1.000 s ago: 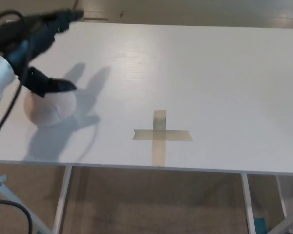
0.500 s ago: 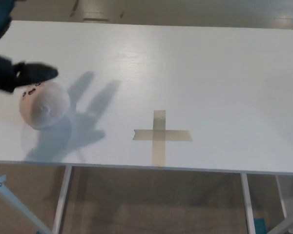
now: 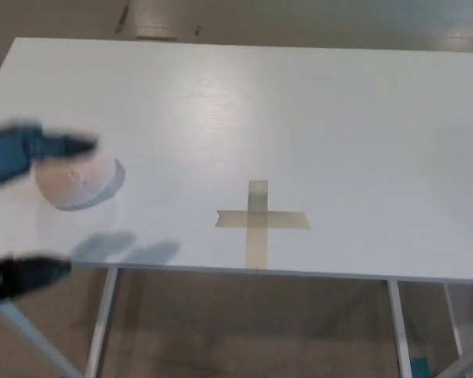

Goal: Use the left hand to take the pink dumpling toy on a person's hand and put it on the desk.

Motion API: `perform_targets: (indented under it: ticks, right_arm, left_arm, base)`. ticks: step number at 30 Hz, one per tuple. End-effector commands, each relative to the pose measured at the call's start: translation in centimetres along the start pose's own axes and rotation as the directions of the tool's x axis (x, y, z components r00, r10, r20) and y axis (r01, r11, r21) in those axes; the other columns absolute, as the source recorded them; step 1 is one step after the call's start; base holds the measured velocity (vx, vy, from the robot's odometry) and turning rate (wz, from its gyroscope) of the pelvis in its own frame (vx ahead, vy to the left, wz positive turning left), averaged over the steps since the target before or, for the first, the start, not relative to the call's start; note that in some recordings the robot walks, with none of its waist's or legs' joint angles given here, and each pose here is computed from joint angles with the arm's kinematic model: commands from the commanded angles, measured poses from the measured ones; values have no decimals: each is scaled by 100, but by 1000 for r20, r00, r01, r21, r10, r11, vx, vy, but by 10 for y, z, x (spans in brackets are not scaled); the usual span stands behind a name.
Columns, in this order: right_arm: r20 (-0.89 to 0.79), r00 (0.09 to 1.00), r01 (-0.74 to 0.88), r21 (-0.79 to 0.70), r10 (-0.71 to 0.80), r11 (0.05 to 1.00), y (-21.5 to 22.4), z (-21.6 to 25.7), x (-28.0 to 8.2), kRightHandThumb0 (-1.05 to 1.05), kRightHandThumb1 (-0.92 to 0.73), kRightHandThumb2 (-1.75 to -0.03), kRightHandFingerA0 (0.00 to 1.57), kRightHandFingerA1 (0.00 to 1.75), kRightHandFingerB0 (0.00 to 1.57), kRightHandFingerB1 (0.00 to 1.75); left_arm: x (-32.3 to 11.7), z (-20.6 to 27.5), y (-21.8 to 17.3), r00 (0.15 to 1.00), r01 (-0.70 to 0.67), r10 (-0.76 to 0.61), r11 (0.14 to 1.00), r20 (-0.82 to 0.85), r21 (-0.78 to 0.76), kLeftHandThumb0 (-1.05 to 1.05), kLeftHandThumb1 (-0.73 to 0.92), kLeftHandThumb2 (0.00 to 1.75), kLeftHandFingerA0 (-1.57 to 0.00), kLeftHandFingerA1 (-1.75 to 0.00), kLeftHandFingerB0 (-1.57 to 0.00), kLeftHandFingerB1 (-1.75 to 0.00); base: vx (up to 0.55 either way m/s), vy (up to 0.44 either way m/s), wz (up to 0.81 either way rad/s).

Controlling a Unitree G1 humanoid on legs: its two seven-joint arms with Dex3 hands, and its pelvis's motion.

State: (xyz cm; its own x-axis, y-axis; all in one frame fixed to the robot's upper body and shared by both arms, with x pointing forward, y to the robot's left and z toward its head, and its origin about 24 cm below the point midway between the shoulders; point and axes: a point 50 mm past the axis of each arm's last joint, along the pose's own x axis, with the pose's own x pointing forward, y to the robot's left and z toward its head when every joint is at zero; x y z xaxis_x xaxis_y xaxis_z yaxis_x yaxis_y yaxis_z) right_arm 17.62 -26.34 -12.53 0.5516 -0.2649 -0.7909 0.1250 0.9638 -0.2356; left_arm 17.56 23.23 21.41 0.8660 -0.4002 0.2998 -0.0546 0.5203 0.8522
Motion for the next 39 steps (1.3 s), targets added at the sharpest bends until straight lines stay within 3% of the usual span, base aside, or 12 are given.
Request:
perform_targets:
  ticks: [1, 9, 14, 17, 18, 22, 29, 30, 32, 35, 36, 39]
  right_arm:
    - [-73, 997, -5, -55, 1, 998, -4, -25, -5, -30, -67, -60, 50, 42, 46, 40]
    - [-122, 993, 0, -66, -8, 998, -4, -51, -12, -30, -67, -61, 51, 42, 43, 39]
    - [-162, 987, 12, -67, -23, 998, -1, -76, -21, -29, -67, -60, 54, 43, 45, 40]
    - [-186, 982, 26, -62, -37, 998, -1, -92, -27, -28, -67, -60, 57, 44, 47, 40]
    - [-197, 980, 29, -54, -39, 998, -1, -99, -31, -28, -67, -60, 57, 44, 48, 41]
    - [-218, 975, 31, -50, -41, 998, 1, -113, -38, -28, -67, -60, 58, 44, 49, 41]
    - [-239, 970, 36, -66, -50, 997, -3, -128, -46, -27, -68, -60, 62, 46, 50, 41]
    - [-242, 969, 34, -66, -49, 997, -1, -130, -47, -27, -68, -60, 63, 46, 49, 41]
    - [-244, 969, 33, -65, -48, 997, -1, -131, -47, -27, -68, -60, 63, 46, 49, 41]
    - [-256, 965, 40, -51, -52, 998, -2, -136, -50, -27, -68, -60, 64, 46, 49, 41]
    - [-258, 965, 45, -43, -54, 998, -3, -136, -50, -27, -68, -60, 65, 47, 50, 41]
    - [-253, 966, 53, -29, -59, 998, -5, -133, -49, -28, -68, -60, 65, 47, 49, 41]
  left_arm:
    - [-118, 26, -28, 953, 296, -261, 684, 155, -666, -40, 41, 81, -72, -66, -55, -56]
    - [-163, -12, -57, 820, 314, -557, 629, -131, -711, -51, 47, 85, -72, -64, -54, -54]
    - [-187, -45, -95, 679, 243, -712, 448, -180, -860, -51, 50, 90, -66, -64, -46, -52]
    - [-201, -69, -127, 578, 176, -745, 513, -334, -841, -51, 51, 91, -68, -64, -47, -53]
    - [-207, -83, -143, 520, 162, -760, 536, -390, -828, -62, 57, 65, -70, -48, -61, -44]
    - [-221, -112, -182, 357, 107, -811, 529, -464, -842, -65, 68, 61, -69, -43, -63, -40]
    - [-212, -141, -229, 143, 56, -744, 664, -653, -745, -67, 72, 62, -48, -37, -44, -35]
    - [-214, -144, -234, 117, 5, -707, 703, -698, -711, -73, 63, 95, -36, -49, -33, -46]
    - [-216, -146, -238, 97, -38, -678, 729, -729, -683, -73, 63, 95, -36, -49, -33, -46]
    - [-228, -145, -247, 13, 29, -608, 794, -794, -607, -69, 62, 95, -37, -51, -24, -44]
    - [-234, -144, -248, -14, 108, -618, 781, -786, -615, -63, 78, 64, -38, -34, -29, -31]
    - [-242, -146, -247, -71, 216, -658, 724, -750, -655, -69, 67, 92, -27, -46, -16, -41]
  base:
    - [0, 0, 0]
    - [0, 0, 0]
    - [0, 0, 0]
    - [0, 0, 0]
    - [0, 0, 0]
    - [0, 0, 0]
    - [0, 0, 0]
    - [0, 0, 0]
    - [0, 0, 0]
    - [0, 0, 0]
    - [0, 0, 0]
    - [0, 0, 0]
